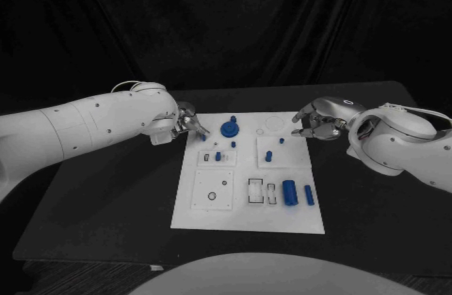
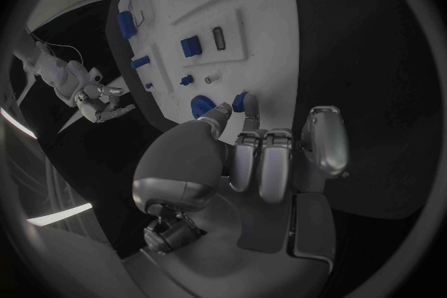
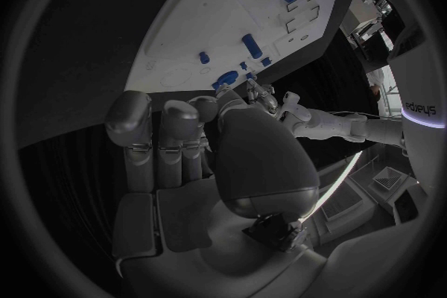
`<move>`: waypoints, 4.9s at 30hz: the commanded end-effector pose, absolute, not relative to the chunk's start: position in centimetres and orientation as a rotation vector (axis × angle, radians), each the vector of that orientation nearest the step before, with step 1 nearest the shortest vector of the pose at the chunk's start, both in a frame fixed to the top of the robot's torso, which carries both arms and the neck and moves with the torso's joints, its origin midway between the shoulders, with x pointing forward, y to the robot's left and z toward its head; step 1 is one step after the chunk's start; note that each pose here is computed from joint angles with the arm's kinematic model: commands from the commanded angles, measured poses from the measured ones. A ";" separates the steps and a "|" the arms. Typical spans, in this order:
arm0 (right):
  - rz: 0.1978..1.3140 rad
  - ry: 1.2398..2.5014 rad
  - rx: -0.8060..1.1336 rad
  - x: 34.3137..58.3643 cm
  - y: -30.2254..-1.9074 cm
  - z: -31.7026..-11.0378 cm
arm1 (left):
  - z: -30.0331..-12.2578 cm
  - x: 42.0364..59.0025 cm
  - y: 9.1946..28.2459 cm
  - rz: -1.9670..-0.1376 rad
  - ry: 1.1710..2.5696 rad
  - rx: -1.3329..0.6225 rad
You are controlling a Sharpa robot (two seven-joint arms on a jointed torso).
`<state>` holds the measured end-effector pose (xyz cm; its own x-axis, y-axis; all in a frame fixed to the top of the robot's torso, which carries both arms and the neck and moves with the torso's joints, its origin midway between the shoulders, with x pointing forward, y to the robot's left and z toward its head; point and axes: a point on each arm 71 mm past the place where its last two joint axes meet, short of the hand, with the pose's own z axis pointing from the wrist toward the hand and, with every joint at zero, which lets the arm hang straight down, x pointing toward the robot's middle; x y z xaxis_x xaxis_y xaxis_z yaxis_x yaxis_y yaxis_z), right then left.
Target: Assemble the parts on the task board
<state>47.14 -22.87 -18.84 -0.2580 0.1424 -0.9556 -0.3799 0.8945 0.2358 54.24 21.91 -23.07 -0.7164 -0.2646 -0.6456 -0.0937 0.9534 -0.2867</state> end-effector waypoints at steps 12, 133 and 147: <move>0.495 1.778 -0.184 47.1 -22.9 -19.0 | -23.1 54.2 21.7 -0.342 2.360 -0.239; 0.488 1.801 -0.174 46.7 -23.5 -19.9 | -25.1 47.7 21.2 -0.433 2.407 -0.234; 0.485 1.803 -0.171 46.7 -23.6 -19.9 | -25.0 47.7 21.3 -0.453 2.383 -0.246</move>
<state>46.70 -23.54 -19.80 -0.2833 0.1369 -0.9492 -0.3655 0.8996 0.2388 47.96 21.38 -24.60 -0.7449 -0.2884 -0.6016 -0.0536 0.9247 -0.3770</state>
